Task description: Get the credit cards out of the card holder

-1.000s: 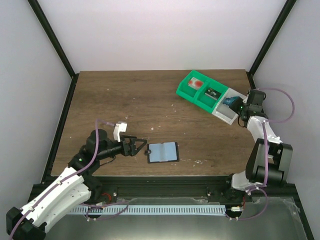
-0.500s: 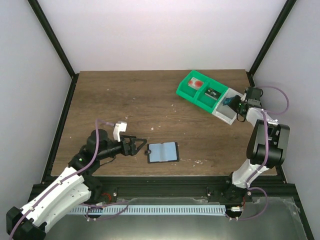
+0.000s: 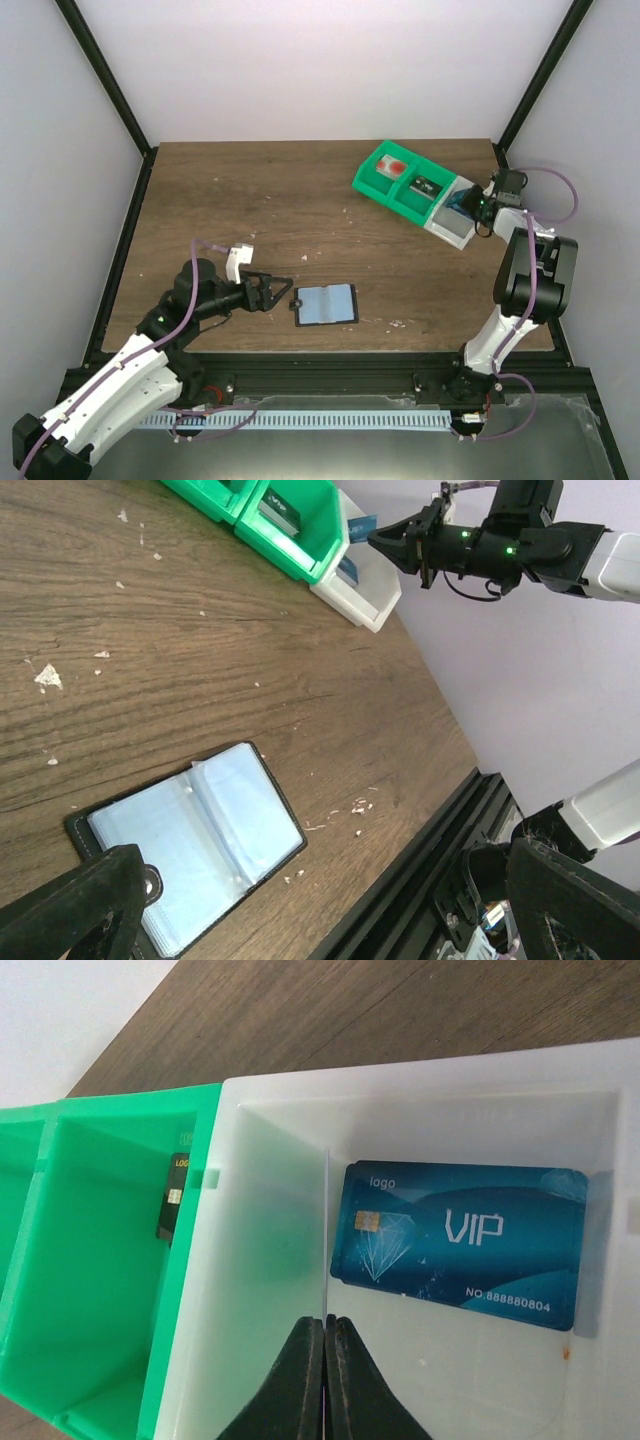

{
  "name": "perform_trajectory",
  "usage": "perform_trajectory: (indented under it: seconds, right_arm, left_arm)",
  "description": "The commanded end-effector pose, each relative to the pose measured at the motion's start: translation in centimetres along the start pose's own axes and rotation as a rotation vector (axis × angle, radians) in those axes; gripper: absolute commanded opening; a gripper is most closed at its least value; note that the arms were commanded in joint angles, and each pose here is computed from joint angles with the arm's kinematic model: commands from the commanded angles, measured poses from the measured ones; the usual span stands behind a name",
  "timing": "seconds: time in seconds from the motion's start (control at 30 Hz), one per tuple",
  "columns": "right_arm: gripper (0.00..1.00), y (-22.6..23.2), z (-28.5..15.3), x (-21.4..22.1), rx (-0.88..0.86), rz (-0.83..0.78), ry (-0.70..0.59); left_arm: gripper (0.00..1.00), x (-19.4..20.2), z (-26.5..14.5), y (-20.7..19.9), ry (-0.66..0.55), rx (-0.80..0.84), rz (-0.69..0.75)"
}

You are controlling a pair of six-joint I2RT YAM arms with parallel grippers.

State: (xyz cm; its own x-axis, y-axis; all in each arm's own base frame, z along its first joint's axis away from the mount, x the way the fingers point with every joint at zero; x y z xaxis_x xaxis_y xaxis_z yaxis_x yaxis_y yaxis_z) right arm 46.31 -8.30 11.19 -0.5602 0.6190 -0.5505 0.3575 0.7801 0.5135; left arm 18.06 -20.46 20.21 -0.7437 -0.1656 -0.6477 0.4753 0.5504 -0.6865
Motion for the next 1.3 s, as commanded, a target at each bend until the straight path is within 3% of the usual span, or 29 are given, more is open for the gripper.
perform_trajectory:
  seconds: [0.0,0.37,1.27]
  right_arm:
    - [0.01,-0.3,0.5,-2.1,0.017,-0.013,-0.055]
    - [0.01,-1.5,1.6,-2.2,0.071,-0.018,-0.049]
    - [0.18,-1.9,1.4,-3.9,0.125,0.018,-0.094]
  left_arm:
    - [1.0,-0.6,-0.4,-0.3,-0.018,-0.004,-0.007]
    - [1.0,-0.1,0.2,0.4,0.019,-0.038,-0.038]
    - [1.0,-0.1,0.3,0.4,0.036,-0.05,-0.056]
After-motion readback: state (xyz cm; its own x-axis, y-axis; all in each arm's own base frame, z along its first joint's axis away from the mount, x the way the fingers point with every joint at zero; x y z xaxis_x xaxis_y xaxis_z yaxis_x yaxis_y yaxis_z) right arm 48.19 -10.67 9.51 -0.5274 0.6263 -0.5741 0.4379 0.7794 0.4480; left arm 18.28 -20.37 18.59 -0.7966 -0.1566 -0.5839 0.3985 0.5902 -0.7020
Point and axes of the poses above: each gripper's point midway between its finger pads, its own z axis out along the fingers, its own y axis along the line the jaws close on, x = y × z, the point moved 1 cm from there along -z, back along the fingers
